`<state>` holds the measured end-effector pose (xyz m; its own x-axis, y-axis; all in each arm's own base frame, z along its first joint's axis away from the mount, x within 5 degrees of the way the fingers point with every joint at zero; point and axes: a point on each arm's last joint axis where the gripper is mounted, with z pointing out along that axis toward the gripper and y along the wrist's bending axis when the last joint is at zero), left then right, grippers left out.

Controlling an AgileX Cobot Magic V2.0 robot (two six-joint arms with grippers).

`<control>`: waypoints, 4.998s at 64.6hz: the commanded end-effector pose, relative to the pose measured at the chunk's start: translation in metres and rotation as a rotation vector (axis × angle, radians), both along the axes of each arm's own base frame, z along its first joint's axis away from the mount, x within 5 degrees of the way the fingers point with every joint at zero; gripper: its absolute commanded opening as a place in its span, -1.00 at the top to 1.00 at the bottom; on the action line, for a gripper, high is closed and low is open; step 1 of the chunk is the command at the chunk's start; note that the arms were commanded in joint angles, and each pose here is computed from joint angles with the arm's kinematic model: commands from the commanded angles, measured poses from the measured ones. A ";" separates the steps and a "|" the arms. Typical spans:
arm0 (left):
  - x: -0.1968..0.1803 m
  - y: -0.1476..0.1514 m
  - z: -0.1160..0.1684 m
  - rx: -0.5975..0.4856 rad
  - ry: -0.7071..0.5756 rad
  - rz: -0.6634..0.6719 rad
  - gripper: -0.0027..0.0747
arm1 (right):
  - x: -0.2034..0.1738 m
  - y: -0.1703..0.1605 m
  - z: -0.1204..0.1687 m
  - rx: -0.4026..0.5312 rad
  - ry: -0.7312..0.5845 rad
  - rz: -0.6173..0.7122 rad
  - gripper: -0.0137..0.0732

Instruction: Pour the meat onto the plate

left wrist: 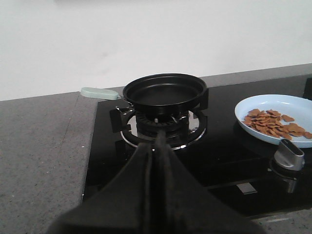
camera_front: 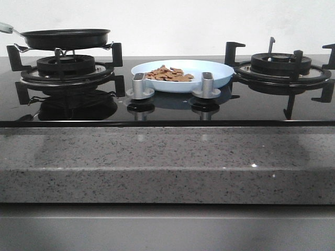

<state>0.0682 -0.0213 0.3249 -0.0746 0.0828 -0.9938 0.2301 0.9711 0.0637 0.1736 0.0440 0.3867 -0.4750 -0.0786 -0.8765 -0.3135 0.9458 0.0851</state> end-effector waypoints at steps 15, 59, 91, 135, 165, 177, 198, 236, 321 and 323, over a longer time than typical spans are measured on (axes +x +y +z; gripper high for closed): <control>-0.002 -0.002 0.014 -0.051 -0.076 -0.037 0.98 | -0.082 -0.017 -0.038 0.042 -0.270 -0.056 0.82; -0.002 -0.002 0.015 -0.065 -0.074 -0.042 0.98 | -0.132 -0.025 -0.069 0.070 -0.419 -0.059 0.82; -0.002 -0.002 0.015 -0.065 -0.074 -0.042 0.98 | -0.132 -0.025 -0.069 0.070 -0.419 -0.059 0.82; 0.006 0.018 0.000 -0.071 -0.064 0.183 0.98 | -0.132 -0.025 -0.069 0.070 -0.419 -0.059 0.82; -0.020 0.019 -0.088 -0.087 -0.165 0.187 0.98 | -0.132 -0.025 -0.069 0.070 -0.419 -0.059 0.82; -0.015 0.019 -0.110 -0.090 -0.153 0.192 0.98 | -0.132 -0.025 -0.069 0.070 -0.418 -0.058 0.82; -0.013 0.019 -0.116 -0.107 -0.151 0.193 0.98 | -0.132 -0.025 -0.069 0.070 -0.418 -0.058 0.82; -0.013 0.019 -0.116 -0.107 -0.151 0.193 0.98 | -0.132 -0.025 -0.069 0.070 -0.418 -0.058 0.82; -0.013 0.019 -0.116 -0.107 -0.150 0.193 0.98 | -0.118 -0.041 -0.186 0.041 -0.522 -0.295 0.82; -0.013 0.019 -0.116 -0.107 -0.150 0.193 0.98 | -0.118 -0.041 -0.186 0.041 -0.522 -0.295 0.82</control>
